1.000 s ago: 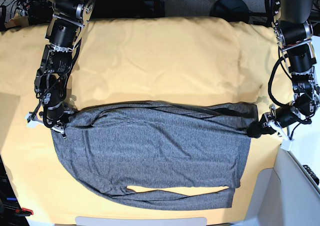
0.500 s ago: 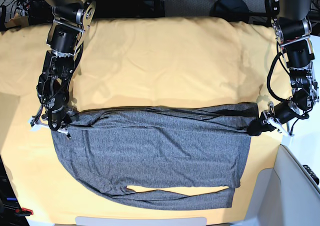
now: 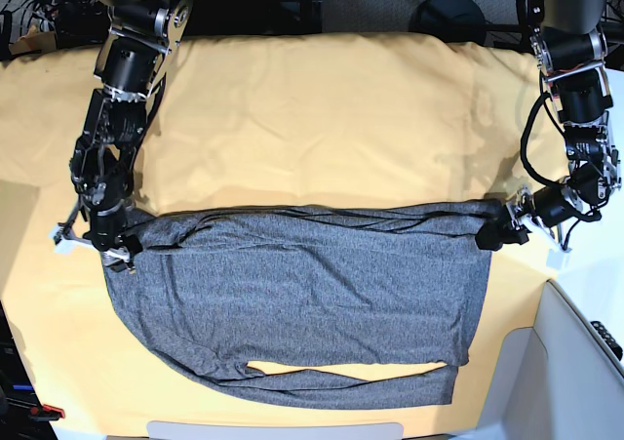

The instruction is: Fold the T-shirt properly

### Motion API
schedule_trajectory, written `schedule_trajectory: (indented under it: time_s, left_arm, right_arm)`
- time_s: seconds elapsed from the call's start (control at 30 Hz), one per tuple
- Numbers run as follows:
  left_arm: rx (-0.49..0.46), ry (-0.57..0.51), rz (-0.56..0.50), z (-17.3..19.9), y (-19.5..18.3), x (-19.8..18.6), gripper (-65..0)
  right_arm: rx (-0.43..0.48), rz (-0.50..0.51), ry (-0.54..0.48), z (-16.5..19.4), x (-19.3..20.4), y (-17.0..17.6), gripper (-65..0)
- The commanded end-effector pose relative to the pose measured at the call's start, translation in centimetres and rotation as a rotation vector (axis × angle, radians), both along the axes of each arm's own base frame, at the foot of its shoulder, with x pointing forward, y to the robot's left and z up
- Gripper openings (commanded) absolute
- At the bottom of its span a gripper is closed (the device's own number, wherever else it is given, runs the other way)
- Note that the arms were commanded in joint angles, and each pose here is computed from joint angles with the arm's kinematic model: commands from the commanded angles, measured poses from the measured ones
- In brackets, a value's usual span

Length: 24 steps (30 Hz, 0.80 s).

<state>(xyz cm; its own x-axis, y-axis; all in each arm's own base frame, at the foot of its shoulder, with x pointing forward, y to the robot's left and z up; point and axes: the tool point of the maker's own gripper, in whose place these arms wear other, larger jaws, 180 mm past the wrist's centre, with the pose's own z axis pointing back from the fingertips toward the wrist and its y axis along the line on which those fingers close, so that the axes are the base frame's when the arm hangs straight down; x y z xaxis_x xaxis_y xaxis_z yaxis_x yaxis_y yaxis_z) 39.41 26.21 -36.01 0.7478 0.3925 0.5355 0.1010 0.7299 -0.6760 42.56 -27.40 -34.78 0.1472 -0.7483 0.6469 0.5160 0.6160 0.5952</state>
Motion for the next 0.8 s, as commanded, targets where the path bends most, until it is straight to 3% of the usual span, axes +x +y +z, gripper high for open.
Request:
schedule_trajectory:
  time_s: [0.0, 0.17, 0.4, 0.53, 0.77]
  left_arm:
    - [0.006, -0.071, 0.01, 2.4, 0.8, 1.4, -34.7]
    - [0.013, -0.069, 0.002, 2.2, 0.7, 1.1, -34.7]
    - [0.067, -0.094, -0.045, 2.4, 0.1, -0.3, -34.7]
    - [0.07, -0.09, -0.048, 2.2, 0.0, -0.5, -34.7]
    - [0.07, -0.085, -0.05, 2.1, 0.0, -0.7, -34.7]
  right_arm:
    - [-0.05, -0.007, -0.114, 4.2, 1.2, -0.7, -31.3]
    - [-0.017, -0.057, -0.219, 6.6, -2.1, -0.8, -31.3]
    - [0.115, -0.184, -0.131, 0.9, -7.9, -1.8, -31.3]
    - [0.149, -0.2, -0.091, -1.0, -8.3, -1.7, -31.2]
    - [0.233, -0.189, -0.054, -3.2, -5.6, -0.2, -31.2]
